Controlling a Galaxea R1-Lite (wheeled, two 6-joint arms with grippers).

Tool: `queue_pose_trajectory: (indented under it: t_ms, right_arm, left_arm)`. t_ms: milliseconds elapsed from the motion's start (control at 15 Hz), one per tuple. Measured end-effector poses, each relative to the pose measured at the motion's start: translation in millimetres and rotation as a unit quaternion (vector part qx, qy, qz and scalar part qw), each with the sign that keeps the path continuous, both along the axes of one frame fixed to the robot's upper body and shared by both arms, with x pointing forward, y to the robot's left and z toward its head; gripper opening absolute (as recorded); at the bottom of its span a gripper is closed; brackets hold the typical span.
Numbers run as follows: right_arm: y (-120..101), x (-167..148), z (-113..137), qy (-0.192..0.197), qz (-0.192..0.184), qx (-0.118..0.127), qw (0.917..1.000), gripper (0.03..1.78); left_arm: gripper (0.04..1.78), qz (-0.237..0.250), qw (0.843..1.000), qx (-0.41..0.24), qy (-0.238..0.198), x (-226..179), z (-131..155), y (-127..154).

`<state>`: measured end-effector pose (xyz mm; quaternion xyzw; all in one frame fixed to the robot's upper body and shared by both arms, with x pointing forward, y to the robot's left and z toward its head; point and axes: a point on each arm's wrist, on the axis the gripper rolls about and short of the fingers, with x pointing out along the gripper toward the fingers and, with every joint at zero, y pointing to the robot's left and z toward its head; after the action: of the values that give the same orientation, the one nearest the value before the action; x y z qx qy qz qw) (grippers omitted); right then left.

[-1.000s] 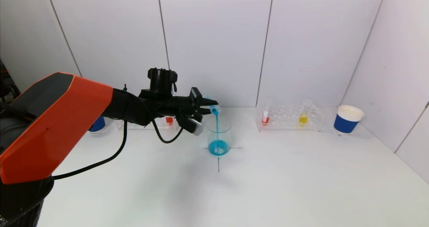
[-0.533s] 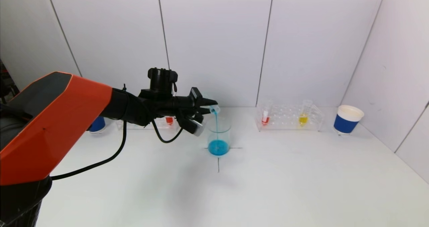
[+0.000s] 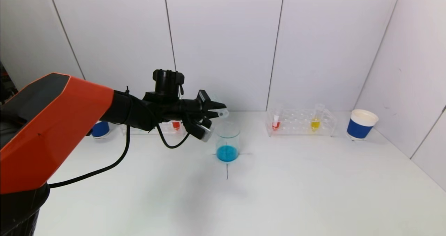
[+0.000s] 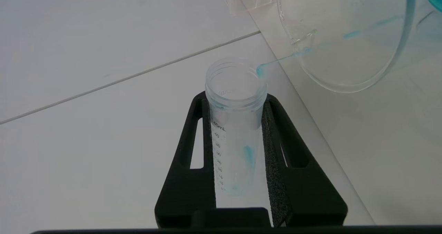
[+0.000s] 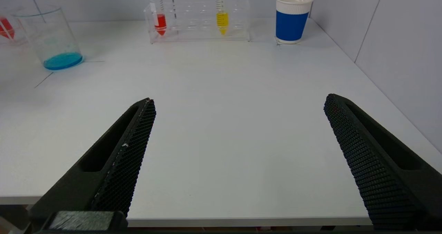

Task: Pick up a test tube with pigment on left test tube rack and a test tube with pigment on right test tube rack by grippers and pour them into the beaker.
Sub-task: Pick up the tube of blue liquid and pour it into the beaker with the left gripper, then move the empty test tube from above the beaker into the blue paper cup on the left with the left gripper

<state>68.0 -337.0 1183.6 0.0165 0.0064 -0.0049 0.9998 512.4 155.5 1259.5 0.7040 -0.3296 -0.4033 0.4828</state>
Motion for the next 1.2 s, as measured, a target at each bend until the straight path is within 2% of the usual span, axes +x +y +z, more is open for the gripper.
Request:
queue_pose_trajectory:
  t_ms: [800,1000,1200]
  right_arm:
    - [0,0,0,0.0,0.0,0.0,1.0,1.77]
    - [0,0,0,0.0,0.0,0.0,1.0,1.77]
    - [0,0,0,0.0,0.0,0.0,1.0,1.77]
  left_arm:
    - [0.43,0.009,1.0,-0.005,0.011,-8,7,4]
    - [0.43,0.026,0.997,-0.044,0.051,-11,20,7]
    - [0.43,0.056,0.988,-0.1,0.107,-18,44,11]
